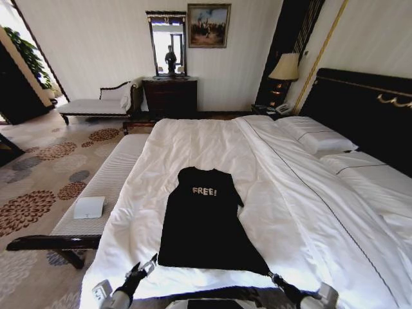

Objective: Fold the clothes on the bed.

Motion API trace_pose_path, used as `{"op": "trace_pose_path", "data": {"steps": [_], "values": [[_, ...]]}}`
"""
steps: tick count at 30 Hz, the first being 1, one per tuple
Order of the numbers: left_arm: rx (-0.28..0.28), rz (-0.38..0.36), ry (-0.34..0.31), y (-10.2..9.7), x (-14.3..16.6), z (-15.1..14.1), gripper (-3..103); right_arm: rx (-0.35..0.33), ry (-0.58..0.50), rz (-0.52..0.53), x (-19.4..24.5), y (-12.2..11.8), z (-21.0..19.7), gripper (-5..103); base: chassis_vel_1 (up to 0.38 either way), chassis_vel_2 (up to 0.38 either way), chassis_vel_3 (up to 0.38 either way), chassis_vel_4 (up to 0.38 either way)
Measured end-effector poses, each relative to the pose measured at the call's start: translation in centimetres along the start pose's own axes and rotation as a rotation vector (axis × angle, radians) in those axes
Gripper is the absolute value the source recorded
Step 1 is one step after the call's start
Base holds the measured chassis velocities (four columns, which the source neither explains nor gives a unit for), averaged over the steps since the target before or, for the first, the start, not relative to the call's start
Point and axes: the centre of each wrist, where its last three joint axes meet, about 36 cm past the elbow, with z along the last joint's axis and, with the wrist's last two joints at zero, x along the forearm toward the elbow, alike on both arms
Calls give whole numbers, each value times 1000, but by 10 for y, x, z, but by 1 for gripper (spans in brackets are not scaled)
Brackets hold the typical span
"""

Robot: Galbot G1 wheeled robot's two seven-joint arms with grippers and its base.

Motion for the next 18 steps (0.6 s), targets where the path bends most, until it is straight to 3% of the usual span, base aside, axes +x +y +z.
{"op": "trace_pose_path", "data": {"steps": [9, 12, 14, 15, 16, 18], "values": [[-17, 26, 10, -9, -18, 9, 96, -3, 1, -3, 0, 1, 0, 0, 0, 0, 0, 0], [-22, 32, 10, -11, -24, 10, 81, -5, 1, -5, 0, 2, 0, 0, 0, 0, 0, 0], [-24, 32, 11, -11, -26, 10, 81, -5, 1, -6, 0, 2, 0, 0, 0, 0, 0, 0], [-27, 31, 14, -11, -29, 12, 70, -7, 2, -8, 0, 3, 0, 0, 0, 0, 0, 0], [-32, 30, 15, -11, -31, 12, 70, -7, 2, -8, -1, 3, 0, 0, 0, 0, 0, 0], [-40, 29, 15, -11, -33, 14, 59, -8, 2, -9, -1, 4, 1, 0, 0, 0, 0, 0]]}}
